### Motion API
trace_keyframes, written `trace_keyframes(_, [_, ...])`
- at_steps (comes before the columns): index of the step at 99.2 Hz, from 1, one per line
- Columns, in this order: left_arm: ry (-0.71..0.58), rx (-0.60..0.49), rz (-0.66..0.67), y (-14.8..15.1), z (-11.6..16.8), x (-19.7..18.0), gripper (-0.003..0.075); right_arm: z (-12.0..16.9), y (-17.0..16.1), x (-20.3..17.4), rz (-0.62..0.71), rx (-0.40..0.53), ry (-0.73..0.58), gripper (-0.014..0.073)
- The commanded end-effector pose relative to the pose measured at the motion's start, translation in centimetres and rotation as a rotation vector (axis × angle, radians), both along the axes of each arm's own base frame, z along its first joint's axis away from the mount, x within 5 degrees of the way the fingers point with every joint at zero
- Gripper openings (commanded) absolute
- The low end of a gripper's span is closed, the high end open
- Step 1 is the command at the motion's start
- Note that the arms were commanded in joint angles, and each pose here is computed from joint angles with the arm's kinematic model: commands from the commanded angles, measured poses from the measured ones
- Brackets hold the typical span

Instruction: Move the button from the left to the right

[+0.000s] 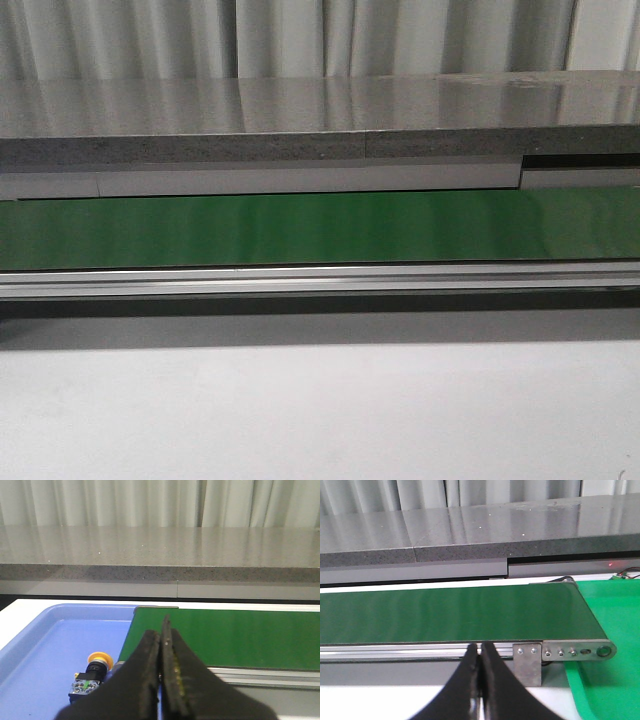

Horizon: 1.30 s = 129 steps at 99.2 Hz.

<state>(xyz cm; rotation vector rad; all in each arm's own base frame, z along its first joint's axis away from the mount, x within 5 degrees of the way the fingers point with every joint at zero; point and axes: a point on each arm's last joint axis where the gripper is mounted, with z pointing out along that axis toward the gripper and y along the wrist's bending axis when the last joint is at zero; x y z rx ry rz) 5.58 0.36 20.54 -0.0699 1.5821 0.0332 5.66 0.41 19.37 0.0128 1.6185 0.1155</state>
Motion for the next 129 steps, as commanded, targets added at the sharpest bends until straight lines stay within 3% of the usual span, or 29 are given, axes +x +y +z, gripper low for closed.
trace_keyframes(1, [-0.056,-0.008,0.001,0.0,-1.1,0.0,-0.0020,1.3,-0.1,-0.2,-0.007,-0.003,-0.115,-0.0068])
trace_keyframes(35, [-0.060,-0.007,0.001,0.0,-0.9,0.0,-0.0020,1.3,-0.1,-0.2,-0.007,-0.003,-0.115,-0.0068])
trace_keyframes(63, [-0.072,-0.036,-0.003,0.0,2.9,0.0,-0.0020,1.3,-0.1,-0.2,-0.007,-0.003,-0.115,-0.0068])
trace_keyframes(81, [0.076,-0.059,-0.009,0.0,6.6,1.4,-0.0020,1.3,-0.1,-0.2,-0.007,-0.003,-0.115,-0.0068])
trace_keyframes(106, [0.479,-0.083,-0.024,0.0,11.1,4.6,-0.0020,1.3,-0.1,-0.2,-0.007,-0.003,-0.115,-0.0068])
trace_keyframes(129, [0.597,-0.093,-0.027,0.1,12.3,7.1,-0.0020,1.3,-0.1,-0.2,-0.007,-0.003,-0.115,-0.0068])
